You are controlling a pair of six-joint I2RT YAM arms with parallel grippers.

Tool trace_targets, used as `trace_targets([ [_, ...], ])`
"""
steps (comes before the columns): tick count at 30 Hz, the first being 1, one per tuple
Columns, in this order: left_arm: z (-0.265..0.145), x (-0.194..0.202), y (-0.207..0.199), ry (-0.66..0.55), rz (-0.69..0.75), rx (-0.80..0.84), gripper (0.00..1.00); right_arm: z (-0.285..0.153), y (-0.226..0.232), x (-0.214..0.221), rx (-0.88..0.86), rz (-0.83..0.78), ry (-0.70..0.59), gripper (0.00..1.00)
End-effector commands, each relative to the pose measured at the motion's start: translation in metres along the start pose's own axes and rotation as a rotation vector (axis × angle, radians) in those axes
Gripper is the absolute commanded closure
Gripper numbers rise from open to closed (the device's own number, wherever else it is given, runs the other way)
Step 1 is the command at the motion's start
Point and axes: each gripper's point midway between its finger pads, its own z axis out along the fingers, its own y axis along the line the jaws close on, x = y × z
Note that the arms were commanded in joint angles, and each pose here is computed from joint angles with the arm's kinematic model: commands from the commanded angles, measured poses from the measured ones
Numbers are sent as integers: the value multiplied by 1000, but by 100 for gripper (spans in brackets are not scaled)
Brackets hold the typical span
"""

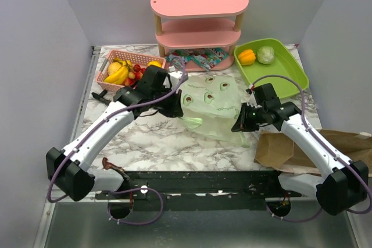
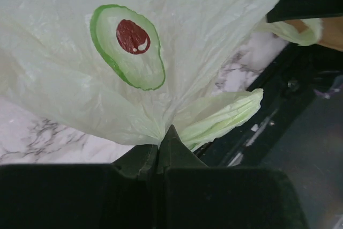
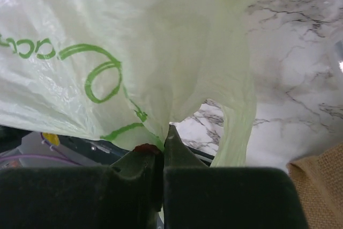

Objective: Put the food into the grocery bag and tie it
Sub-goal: Adjust the grocery bag at the center of the board.

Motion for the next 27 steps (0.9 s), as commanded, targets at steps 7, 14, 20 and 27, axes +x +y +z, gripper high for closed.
trace_targets([
  [7,-51,15,-21,-117,-181,455,100,-15,-20,-36,179,16,-174,99],
  [14,-78,-6,-1,-223,-299,442,100,-44,-45,-51,352,55,-306,99],
  [20,-91,-9,40,-280,-384,226,100,-67,-54,-59,401,147,-443,99],
  [27,-120,-19,63,-402,-498,157,100,-86,-65,-61,459,192,-530,99],
])
